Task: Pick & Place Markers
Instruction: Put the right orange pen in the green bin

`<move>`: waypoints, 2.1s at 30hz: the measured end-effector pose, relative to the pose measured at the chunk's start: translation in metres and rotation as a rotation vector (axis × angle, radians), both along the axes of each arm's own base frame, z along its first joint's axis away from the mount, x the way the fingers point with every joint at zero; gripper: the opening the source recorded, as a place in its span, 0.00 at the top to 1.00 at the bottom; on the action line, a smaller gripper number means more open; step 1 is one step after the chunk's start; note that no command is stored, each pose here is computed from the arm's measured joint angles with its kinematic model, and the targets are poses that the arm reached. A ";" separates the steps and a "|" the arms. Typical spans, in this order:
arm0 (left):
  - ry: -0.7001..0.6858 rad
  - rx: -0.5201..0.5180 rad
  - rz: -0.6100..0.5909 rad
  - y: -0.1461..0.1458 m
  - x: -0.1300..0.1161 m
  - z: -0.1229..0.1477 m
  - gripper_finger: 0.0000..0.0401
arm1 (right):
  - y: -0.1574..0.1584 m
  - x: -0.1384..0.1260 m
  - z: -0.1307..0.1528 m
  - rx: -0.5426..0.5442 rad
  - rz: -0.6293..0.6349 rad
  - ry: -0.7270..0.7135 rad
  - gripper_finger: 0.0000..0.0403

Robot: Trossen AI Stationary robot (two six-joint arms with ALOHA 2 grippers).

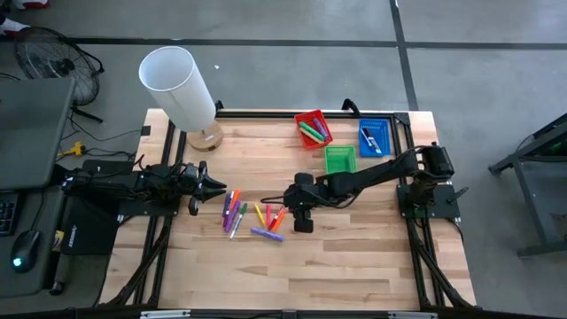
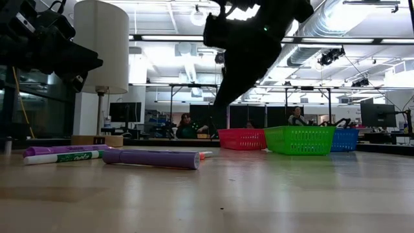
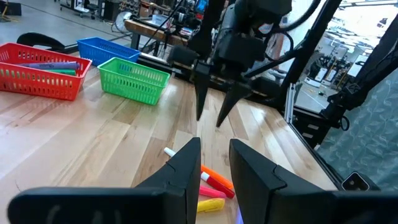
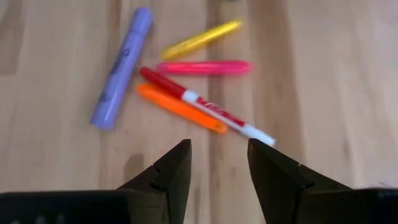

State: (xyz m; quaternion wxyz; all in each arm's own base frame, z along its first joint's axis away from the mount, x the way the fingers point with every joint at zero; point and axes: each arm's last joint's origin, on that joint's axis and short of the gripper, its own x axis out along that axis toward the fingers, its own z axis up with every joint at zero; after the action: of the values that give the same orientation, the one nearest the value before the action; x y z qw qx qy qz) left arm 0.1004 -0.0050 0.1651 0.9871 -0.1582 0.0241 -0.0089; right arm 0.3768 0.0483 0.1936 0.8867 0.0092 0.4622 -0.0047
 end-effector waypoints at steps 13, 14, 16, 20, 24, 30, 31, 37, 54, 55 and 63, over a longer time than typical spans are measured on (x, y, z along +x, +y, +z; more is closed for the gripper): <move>0.000 0.000 0.000 0.000 0.000 0.000 0.79 | 0.012 0.033 -0.004 0.031 0.287 0.113 0.64; 0.000 0.000 0.000 0.000 0.000 0.000 0.79 | 0.012 0.035 -0.004 0.018 0.306 0.124 0.64; 0.000 0.000 0.000 0.000 0.000 0.000 0.79 | 0.013 0.041 -0.004 -0.006 0.348 0.138 0.64; 0.000 0.000 0.000 0.000 0.000 0.000 0.79 | 0.015 0.049 -0.005 -0.046 0.429 0.181 0.64; 0.000 0.000 0.000 0.000 0.000 0.000 0.79 | 0.016 0.059 -0.008 -0.099 0.491 0.196 0.64; 0.000 0.000 0.000 0.000 0.000 0.000 0.79 | 0.020 0.070 -0.020 -0.132 0.563 0.202 0.64; 0.000 0.000 0.000 0.000 0.000 0.000 0.79 | 0.020 0.070 -0.021 -0.136 0.572 0.203 0.64; 0.000 0.000 0.000 0.000 0.000 0.000 0.79 | 0.024 0.071 -0.026 -0.211 0.644 0.222 0.64; 0.000 0.000 0.000 0.000 0.000 0.000 0.79 | 0.026 0.071 -0.044 -0.385 0.775 0.286 0.64; 0.000 0.000 0.000 0.000 0.000 0.000 0.79 | 0.026 0.071 -0.044 -0.385 0.775 0.287 0.64; 0.000 0.000 0.000 0.000 0.000 0.000 0.79 | 0.027 0.070 -0.049 -0.333 0.791 0.299 0.65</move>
State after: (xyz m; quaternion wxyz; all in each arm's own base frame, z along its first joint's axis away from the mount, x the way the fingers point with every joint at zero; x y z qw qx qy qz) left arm 0.1004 -0.0050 0.1651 0.9871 -0.1580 0.0241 -0.0089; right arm 0.4469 0.0754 0.1449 0.7333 -0.3115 0.5462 0.2587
